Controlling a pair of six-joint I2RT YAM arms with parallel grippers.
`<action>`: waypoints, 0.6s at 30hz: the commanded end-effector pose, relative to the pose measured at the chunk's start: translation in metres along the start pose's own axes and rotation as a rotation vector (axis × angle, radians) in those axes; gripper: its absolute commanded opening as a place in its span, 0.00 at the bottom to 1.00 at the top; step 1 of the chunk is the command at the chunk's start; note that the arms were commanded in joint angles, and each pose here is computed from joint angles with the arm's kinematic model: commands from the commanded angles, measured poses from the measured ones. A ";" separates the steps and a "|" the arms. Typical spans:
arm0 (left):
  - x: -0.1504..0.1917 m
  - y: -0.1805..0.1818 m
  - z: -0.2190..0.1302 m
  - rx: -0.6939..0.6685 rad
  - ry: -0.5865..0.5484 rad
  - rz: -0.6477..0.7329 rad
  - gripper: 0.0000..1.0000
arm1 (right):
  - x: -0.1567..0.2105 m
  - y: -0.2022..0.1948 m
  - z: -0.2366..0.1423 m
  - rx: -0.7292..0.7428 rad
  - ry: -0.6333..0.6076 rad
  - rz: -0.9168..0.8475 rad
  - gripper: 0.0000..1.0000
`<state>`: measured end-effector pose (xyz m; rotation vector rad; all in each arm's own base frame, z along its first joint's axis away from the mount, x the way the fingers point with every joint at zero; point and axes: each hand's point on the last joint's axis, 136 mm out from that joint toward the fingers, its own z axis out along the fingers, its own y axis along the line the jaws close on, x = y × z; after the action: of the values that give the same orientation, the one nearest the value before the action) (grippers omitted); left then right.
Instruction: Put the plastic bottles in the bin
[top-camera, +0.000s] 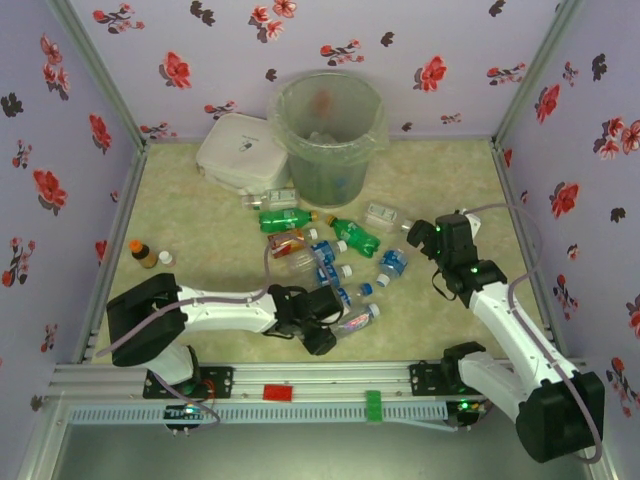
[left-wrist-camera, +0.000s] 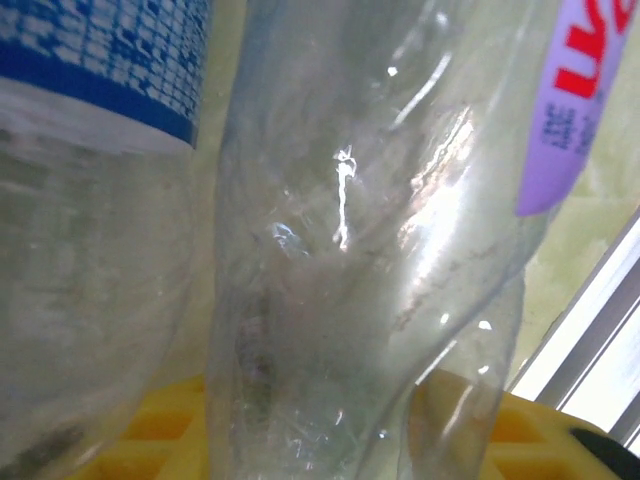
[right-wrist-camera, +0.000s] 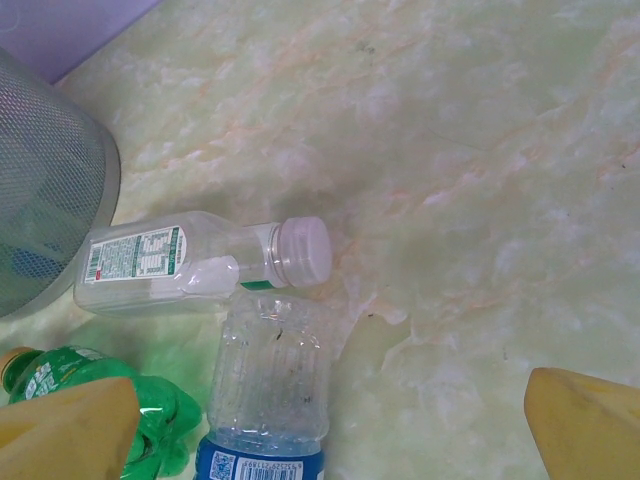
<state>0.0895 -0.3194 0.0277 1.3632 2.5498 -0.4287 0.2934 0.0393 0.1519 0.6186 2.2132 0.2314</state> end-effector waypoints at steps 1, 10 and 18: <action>-0.002 -0.005 -0.009 0.011 0.005 0.067 0.35 | -0.018 0.005 -0.005 -0.006 -0.052 0.004 1.00; -0.017 -0.011 -0.035 0.035 -0.090 0.075 0.32 | -0.016 0.003 -0.001 -0.003 -0.049 0.010 1.00; -0.052 -0.006 -0.083 0.049 -0.266 0.007 0.31 | -0.013 0.003 0.003 -0.015 -0.044 0.032 1.00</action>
<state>0.0951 -0.3266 0.0913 1.3286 2.3805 -0.5740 0.2979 0.0363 0.1535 0.6331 2.1957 0.2328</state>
